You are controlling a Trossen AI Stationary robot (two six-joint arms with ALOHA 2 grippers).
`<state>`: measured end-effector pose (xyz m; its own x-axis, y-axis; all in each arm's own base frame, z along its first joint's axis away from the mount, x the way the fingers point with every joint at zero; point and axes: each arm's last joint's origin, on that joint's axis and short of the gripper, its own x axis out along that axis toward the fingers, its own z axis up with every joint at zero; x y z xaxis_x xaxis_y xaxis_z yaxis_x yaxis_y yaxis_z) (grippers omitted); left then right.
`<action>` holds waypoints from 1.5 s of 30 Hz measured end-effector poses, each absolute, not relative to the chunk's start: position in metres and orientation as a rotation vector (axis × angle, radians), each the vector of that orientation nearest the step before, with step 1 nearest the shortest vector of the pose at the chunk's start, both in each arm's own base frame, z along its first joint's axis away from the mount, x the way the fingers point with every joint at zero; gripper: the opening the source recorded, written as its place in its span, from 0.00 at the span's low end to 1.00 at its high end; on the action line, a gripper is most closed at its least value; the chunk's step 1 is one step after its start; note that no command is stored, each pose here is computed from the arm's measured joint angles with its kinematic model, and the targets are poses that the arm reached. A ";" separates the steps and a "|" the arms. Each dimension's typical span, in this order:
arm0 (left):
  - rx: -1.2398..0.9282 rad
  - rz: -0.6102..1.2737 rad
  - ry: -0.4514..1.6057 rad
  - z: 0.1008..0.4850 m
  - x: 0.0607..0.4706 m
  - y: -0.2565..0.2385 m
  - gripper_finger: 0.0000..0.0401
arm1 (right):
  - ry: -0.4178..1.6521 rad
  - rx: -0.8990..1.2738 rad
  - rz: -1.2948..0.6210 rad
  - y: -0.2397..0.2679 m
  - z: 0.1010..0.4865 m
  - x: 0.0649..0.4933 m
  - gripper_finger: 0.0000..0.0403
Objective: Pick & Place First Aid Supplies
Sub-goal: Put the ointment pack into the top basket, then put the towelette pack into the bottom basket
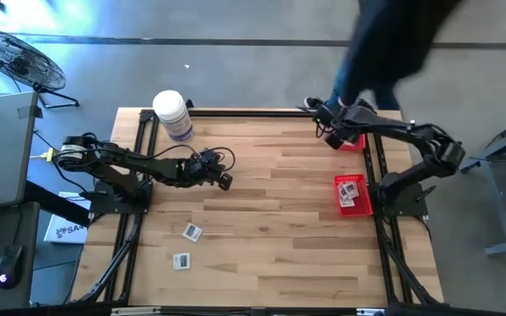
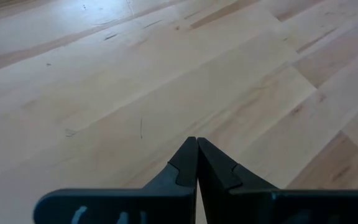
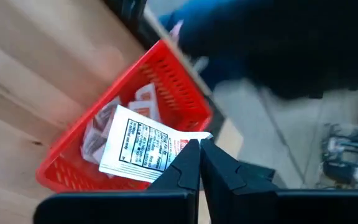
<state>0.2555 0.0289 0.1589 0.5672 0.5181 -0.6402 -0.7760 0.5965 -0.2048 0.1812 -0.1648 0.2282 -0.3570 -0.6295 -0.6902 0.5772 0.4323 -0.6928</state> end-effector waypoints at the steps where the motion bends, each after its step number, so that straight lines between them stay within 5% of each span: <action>1: -0.506 0.798 0.566 0.159 0.256 0.029 0.00 | 1.495 -0.029 -1.240 -0.169 0.222 0.176 0.01; 7: -0.510 0.791 0.569 0.159 0.256 0.029 0.00 | 1.561 0.042 -1.220 -0.178 0.186 0.152 0.03; 14: -0.514 0.784 0.572 0.159 0.256 0.028 0.00 | 1.537 0.053 -1.155 -0.175 0.163 0.147 0.16; 24: -0.521 0.784 0.572 0.159 0.256 0.028 0.00 | 1.481 0.003 -1.173 -0.175 0.211 0.174 0.28; 36: -0.448 0.565 0.592 0.185 0.241 -0.014 0.00 | 0.940 0.043 -0.539 -0.113 0.230 0.266 0.28; 45: -0.569 0.340 0.891 0.173 0.209 -0.080 0.00 | 0.551 -0.083 -0.208 -0.061 0.218 0.295 0.28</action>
<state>0.2094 -0.0798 0.1728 0.5899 0.0459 -0.8062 -0.5030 0.8019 -0.3224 0.2950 -0.0612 0.2182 0.8317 -0.2185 -0.5104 0.1742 0.9756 -0.1337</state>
